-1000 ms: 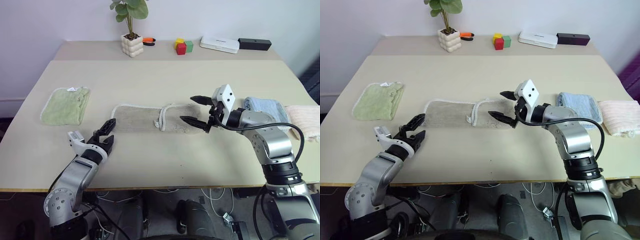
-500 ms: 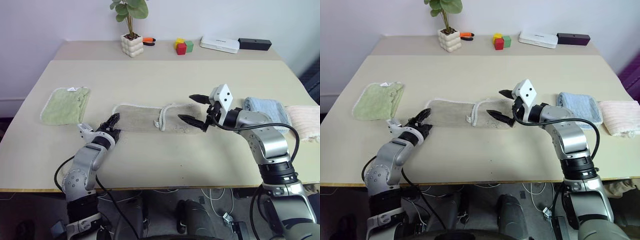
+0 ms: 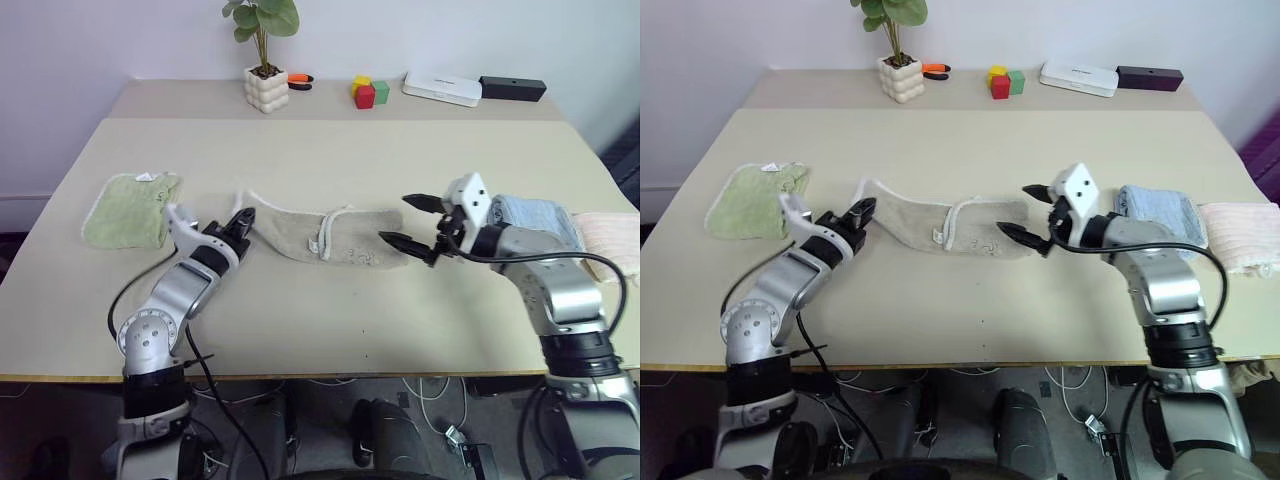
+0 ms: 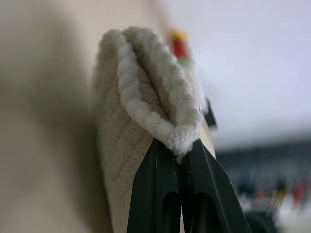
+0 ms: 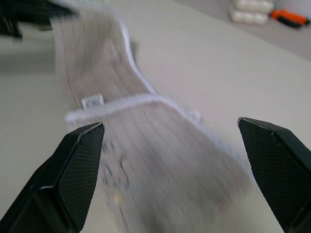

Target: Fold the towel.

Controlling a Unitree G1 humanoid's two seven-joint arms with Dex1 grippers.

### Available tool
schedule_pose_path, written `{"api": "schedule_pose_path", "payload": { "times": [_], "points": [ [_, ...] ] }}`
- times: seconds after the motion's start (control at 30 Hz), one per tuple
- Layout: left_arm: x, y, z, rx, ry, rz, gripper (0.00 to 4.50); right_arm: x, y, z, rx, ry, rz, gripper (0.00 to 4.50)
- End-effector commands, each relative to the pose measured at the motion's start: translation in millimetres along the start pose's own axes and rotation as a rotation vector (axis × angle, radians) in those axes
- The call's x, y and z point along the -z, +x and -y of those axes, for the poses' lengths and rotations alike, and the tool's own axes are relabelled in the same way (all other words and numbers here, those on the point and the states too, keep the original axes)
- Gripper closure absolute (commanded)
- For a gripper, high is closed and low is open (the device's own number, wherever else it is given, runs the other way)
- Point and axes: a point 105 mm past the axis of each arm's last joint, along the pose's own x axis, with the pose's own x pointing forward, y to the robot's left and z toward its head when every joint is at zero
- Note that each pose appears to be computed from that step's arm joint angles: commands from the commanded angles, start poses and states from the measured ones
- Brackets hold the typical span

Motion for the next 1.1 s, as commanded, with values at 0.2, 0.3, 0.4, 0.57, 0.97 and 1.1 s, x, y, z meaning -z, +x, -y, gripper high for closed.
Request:
{"api": "schedule_pose_path", "payload": {
  "times": [0.2, 0.3, 0.4, 0.57, 0.97, 1.1],
  "points": [
    [51, 48, 44, 0.325, 0.377, -0.24, 4.46, -15, -33, 1, -0.01, 0.027, 0.056, 0.0],
    [86, 61, 52, 0.429, 0.429, -0.36, 4.46, -22, -40, -1, 0.008, 0.01, 0.082, 0.0],
    [115, 69, 60, 0.505, 0.413, -0.45, 4.46, -25, -46, -2, 0.04, 0.004, 0.086, 0.0],
    [145, 75, 66, 0.565, 0.461, -0.566, 4.46, -27, -55, -5, 0.096, -0.002, 0.083, 0.0],
    [189, 86, 47, 0.502, 0.494, -0.717, 2.63, -34, -67, -13, 0.175, -0.008, 0.082, 0.0],
    [188, 84, 51, 0.52, 0.44, -0.728, 0.62, -38, -61, -13, 0.173, -0.012, 0.099, 0.0]
  ]
}}
